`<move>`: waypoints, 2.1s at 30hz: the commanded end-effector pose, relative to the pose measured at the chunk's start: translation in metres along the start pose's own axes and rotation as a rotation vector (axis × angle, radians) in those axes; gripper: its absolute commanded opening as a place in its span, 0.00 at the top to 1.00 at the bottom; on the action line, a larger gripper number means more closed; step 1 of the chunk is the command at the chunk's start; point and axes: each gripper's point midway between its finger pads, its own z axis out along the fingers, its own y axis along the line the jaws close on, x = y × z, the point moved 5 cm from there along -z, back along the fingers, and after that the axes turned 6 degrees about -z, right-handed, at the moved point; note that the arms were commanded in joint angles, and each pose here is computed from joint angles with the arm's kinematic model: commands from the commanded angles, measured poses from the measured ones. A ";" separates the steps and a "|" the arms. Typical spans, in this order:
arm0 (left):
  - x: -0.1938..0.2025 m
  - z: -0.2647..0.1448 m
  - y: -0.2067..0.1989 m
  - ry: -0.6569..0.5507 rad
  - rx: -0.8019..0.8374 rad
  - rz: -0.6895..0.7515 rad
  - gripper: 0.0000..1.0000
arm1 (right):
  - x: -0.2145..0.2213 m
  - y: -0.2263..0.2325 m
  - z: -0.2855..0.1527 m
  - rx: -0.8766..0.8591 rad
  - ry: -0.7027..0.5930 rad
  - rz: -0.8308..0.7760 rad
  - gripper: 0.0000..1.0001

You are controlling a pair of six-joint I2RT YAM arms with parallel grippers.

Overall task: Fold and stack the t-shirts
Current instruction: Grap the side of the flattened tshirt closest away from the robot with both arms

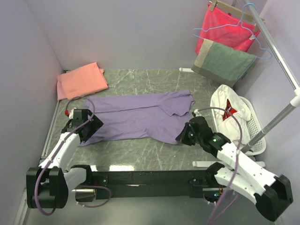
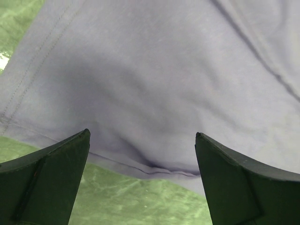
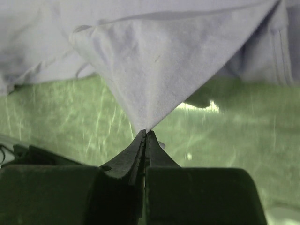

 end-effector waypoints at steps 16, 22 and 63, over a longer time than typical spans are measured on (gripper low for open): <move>-0.010 -0.030 -0.012 -0.012 0.032 -0.067 0.01 | 0.080 -0.012 -0.084 -0.136 0.208 0.158 1.00; -0.001 -0.027 -0.005 0.016 0.003 -0.121 0.00 | 0.075 0.008 -0.102 -0.252 0.243 0.124 1.00; 0.033 0.000 0.054 -0.191 -0.328 -0.313 0.83 | 0.016 0.034 -0.082 -0.152 0.137 -0.184 1.00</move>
